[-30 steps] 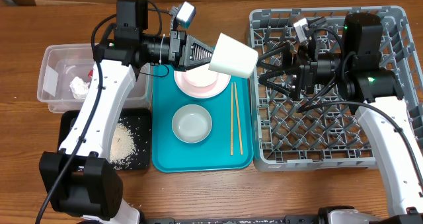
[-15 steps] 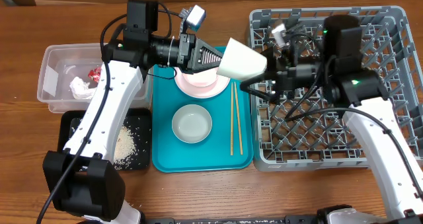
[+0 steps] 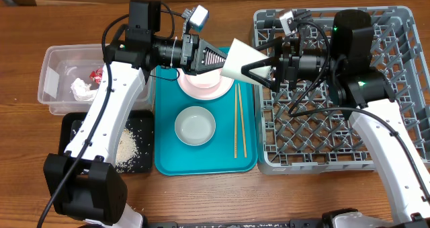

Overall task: Sort waste into correct bins and load items into the dishwasher
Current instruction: 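Close the right gripper on the white cup held by the left gripper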

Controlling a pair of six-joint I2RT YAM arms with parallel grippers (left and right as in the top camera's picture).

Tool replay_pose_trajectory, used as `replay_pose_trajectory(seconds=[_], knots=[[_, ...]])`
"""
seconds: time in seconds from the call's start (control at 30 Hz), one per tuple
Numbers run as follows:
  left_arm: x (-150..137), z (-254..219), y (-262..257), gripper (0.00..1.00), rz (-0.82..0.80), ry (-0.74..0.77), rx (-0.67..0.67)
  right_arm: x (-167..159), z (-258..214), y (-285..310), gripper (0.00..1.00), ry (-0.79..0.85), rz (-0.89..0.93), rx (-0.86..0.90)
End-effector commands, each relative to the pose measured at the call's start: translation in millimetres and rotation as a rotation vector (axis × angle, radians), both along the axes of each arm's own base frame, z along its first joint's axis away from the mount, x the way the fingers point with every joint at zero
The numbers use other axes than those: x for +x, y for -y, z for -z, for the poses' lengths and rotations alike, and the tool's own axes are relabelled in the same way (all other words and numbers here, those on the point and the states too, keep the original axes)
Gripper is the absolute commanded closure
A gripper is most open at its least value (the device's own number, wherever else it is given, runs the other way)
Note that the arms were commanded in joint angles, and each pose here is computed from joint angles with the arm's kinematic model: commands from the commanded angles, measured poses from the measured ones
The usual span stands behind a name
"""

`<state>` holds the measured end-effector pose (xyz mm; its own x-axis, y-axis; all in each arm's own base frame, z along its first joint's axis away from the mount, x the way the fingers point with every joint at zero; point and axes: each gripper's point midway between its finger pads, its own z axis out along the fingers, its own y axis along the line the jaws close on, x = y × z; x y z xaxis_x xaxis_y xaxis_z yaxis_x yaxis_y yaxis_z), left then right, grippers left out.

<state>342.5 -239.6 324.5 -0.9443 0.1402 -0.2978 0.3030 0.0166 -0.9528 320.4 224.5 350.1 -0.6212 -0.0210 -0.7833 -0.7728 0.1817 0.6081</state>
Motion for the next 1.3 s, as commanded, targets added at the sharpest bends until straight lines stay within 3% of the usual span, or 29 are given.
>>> replay_pose_trajectory(seconds=[0.0, 0.23, 0.5, 0.7, 1.27], knots=[[-2, -8, 0, 0.96, 0.007, 0.046, -0.011, 0, -6, 1, 0.11, -0.025, 0.011, 0.001], [-2, -8, 0, 0.96, 0.006, 0.046, -0.01, 3, -2, 12, 0.12, -0.068, 0.033, 0.002], [2, -5, 1, 0.96, -0.016, 0.05, 0.011, 0, -5, 15, 0.27, -0.068, 0.012, 0.017], [2, -4, 1, 0.96, -0.018, 0.052, 0.012, 0, -4, 15, 0.2, -0.077, 0.012, 0.016], [3, -5, 1, 0.96, -0.018, 0.067, 0.009, -3, -1, 15, 0.22, -0.132, 0.012, 0.014]])
